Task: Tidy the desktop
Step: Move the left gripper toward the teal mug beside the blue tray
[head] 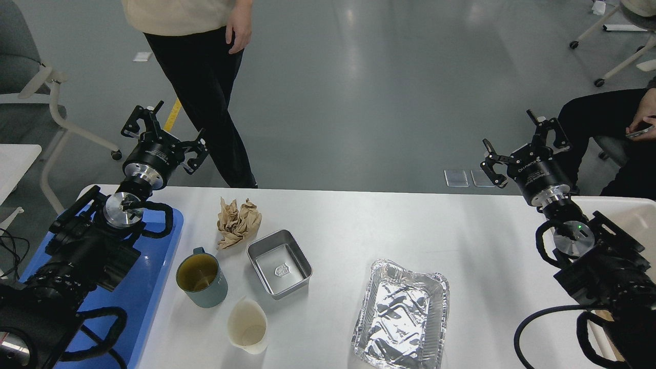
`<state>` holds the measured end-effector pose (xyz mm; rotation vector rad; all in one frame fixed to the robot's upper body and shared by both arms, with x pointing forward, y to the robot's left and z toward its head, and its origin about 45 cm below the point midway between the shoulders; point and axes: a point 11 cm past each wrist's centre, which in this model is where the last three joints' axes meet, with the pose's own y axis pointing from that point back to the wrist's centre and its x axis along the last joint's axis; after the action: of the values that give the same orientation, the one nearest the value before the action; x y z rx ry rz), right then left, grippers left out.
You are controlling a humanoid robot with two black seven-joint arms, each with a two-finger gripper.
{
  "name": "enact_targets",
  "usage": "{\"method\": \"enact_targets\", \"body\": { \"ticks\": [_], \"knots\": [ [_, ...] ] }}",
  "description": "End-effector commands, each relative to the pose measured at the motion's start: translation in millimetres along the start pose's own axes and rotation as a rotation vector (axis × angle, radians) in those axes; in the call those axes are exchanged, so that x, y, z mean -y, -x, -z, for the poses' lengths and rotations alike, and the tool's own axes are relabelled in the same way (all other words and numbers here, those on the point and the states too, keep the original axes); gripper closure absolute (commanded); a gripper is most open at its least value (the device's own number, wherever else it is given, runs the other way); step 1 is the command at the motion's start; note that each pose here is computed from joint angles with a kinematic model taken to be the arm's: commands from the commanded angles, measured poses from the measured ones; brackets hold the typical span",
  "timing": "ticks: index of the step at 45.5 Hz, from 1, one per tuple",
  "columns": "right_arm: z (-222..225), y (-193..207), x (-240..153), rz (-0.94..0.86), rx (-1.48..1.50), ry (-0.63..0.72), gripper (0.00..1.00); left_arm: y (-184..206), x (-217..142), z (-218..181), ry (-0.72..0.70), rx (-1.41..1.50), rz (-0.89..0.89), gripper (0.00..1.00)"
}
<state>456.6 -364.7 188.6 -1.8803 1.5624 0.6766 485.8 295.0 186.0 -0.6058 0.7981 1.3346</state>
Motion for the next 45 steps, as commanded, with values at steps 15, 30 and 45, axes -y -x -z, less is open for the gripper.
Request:
{"method": "enact_targets", "body": {
  "ticks": [15, 30, 45],
  "knots": [
    [-2, 0, -1, 0.001, 0.002, 0.004, 0.00, -3, 0, -17, 0.018, 0.028, -0.015, 0.03],
    [-8, 5, 3, 0.012, 0.010, 0.010, 0.00, 42, -29, -20, -0.279, 0.417, 0.169, 0.04],
    [-17, 7, 2, 0.014, 0.020, 0.023, 0.00, 51, -167, -57, -0.596, 0.841, 0.215, 0.05]
  ]
}}
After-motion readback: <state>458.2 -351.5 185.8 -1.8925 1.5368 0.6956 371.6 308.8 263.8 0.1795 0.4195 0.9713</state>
